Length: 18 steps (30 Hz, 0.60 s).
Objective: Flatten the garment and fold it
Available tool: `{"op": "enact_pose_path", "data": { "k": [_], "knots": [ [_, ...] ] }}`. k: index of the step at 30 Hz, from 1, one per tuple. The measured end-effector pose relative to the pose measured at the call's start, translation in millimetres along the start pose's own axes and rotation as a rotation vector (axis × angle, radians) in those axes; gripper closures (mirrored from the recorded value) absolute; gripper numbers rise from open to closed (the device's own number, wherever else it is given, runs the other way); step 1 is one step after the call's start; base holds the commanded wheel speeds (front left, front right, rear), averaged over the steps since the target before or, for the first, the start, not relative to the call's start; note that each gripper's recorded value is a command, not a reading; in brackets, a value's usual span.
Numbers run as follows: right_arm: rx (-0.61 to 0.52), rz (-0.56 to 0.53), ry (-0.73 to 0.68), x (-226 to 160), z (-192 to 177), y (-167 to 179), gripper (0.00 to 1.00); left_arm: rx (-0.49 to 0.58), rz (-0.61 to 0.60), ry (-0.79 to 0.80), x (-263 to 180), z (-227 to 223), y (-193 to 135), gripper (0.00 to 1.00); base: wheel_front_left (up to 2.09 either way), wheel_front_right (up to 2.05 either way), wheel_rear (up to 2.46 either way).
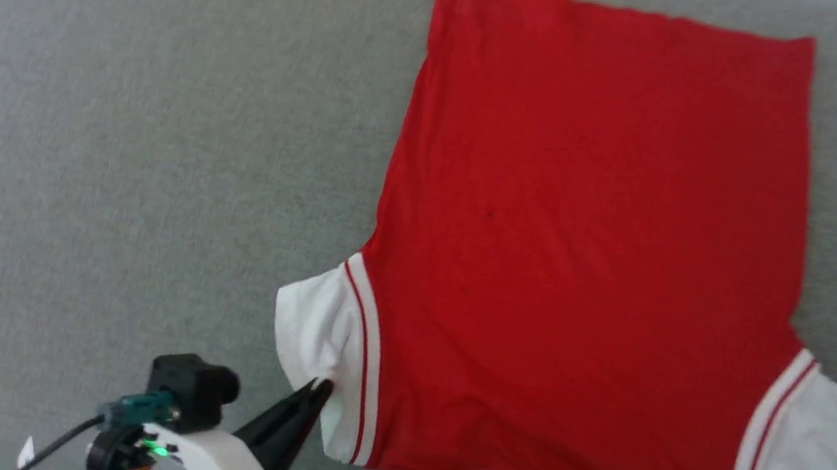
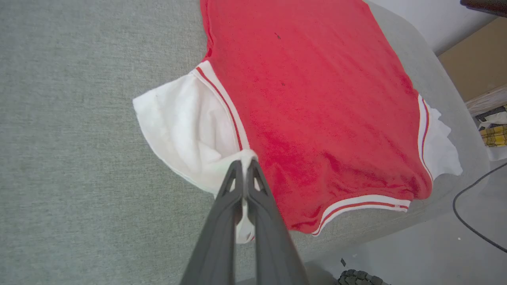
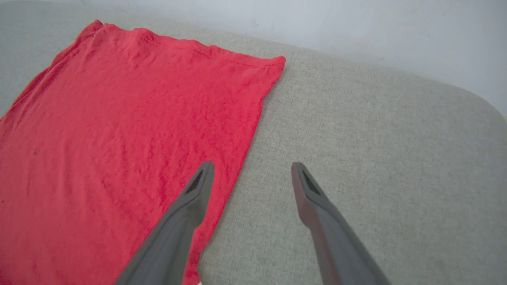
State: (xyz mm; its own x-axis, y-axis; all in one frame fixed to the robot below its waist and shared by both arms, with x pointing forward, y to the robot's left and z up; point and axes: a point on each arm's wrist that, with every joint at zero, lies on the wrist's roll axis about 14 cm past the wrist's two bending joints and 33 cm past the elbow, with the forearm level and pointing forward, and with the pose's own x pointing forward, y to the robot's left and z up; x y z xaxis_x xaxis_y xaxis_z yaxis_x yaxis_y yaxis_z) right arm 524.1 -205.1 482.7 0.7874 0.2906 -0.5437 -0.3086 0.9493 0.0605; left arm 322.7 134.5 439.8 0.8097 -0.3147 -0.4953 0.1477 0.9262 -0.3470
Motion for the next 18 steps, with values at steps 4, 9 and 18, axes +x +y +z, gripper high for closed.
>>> {"op": "enact_pose_path", "data": {
  "k": [4,9,18],
  "knots": [
    [-0.019,-0.025,0.057,41.3,16.3,-11.5,0.0,-0.036,0.001,0.016,11.3,-7.2,-5.7,1.0,0.0,0.0,0.0],
    [-0.048,-0.048,0.136,90.1,25.9,-19.8,0.0,-0.103,0.042,-0.008,25.6,-11.5,-4.1,1.0,0.0,0.0,0.0],
    [-0.071,-0.061,0.266,170.2,9.3,-17.3,0.0,-0.154,0.132,0.055,29.2,-41.4,13.0,1.0,0.0,0.0,0.0]
  ]
}}
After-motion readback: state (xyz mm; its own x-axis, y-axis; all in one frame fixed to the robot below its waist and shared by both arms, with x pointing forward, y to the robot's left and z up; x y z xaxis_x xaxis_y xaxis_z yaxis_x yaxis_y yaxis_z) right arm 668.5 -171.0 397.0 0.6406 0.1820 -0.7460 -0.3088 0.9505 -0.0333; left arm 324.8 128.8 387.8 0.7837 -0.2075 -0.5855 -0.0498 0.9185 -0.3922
